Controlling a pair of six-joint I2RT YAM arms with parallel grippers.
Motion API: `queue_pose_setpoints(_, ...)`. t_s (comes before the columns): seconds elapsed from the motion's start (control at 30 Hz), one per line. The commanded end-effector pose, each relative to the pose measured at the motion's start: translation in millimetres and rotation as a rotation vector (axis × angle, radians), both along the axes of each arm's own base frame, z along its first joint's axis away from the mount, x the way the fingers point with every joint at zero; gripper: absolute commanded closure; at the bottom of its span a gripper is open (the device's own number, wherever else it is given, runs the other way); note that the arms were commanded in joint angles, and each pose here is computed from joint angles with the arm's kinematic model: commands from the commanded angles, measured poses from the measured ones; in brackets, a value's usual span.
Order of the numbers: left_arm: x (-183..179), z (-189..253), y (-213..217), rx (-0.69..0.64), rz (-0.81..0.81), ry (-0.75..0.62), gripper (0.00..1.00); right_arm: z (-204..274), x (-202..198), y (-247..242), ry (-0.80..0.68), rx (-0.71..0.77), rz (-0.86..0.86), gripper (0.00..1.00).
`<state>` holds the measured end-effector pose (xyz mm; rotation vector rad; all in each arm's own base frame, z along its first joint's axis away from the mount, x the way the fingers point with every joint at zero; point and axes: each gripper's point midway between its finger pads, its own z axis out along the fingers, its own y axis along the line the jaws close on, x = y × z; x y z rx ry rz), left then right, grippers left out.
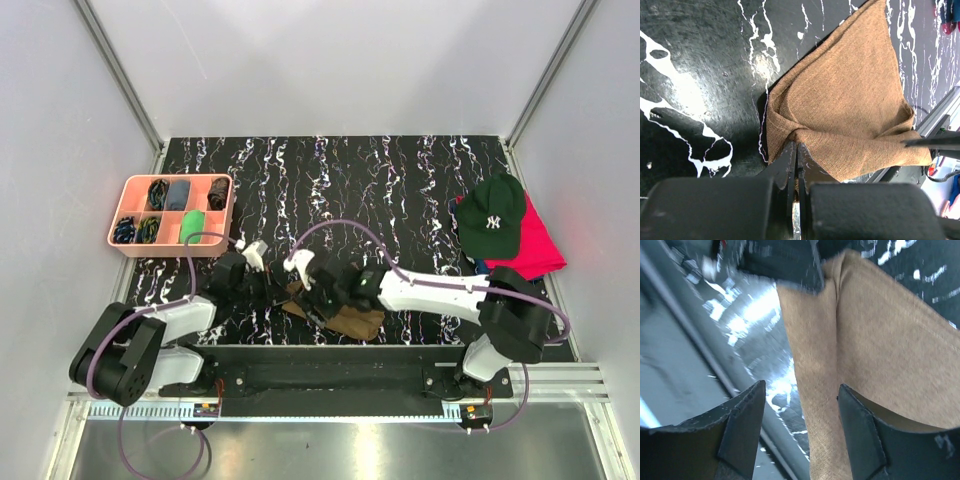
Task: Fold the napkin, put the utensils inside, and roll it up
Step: Roll the napkin with the utensil
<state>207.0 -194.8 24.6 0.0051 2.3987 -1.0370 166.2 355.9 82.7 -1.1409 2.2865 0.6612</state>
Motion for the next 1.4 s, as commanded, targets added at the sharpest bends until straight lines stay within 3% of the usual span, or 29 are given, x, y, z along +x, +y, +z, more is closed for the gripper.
queue_pose_setpoints(0.0,6.1,-3.6,1.1,0.029,0.016,0.038,1.00,-20.8,19.5,-27.0,-0.244,-0.211,-0.085,0.31)
queue_pose_setpoints(0.13,6.7,-6.7,0.1,0.038,0.013,0.063,1.00,-34.4,11.4,-23.3,-0.284,-0.270,-0.053,0.31)
queue_pose_setpoints(0.43,5.5,-9.2,-2.3,0.031,0.001,0.080,1.00,-66.4,0.4,-20.0,-0.216,-0.329,-0.013,0.33)
queue_pose_setpoints(0.47,5.2,-7.9,-3.4,0.024,-0.005,0.077,1.00,-74.3,-1.3,-23.0,-0.202,-0.354,-0.013,0.35)
queue_pose_setpoints(0.5,5.5,-5.9,-4.3,0.018,-0.008,0.073,1.00,-78.0,-3.2,-24.4,-0.183,-0.361,-0.021,0.44)
queue_pose_setpoints(0.57,6.9,-1.6,-5.7,0.003,-0.010,0.055,1.00,-86.3,-4.6,-28.4,-0.141,-0.376,-0.032,0.53)
queue_pose_setpoints(0.67,9.3,5.7,-6.9,-0.015,-0.001,0.028,0.95,-91.5,-10.0,-31.7,-0.074,-0.365,-0.037,0.62)
queue_pose_setpoints(0.9,16.3,24.2,0.6,-0.011,0.060,-0.037,0.64,-92.5,-19.8,-34.9,0.039,-0.301,-0.026,0.69)
queue_pose_setpoints(1.07,18.8,36.9,10.2,0.004,0.107,-0.105,0.55,-85.1,-20.8,-30.1,0.137,-0.182,-0.018,0.70)
queue_pose_setpoints(1.37,12.9,43.5,11.8,-0.019,0.081,-0.201,0.53,-76.8,-26.1,-28.3,0.311,-0.020,0.028,0.72)
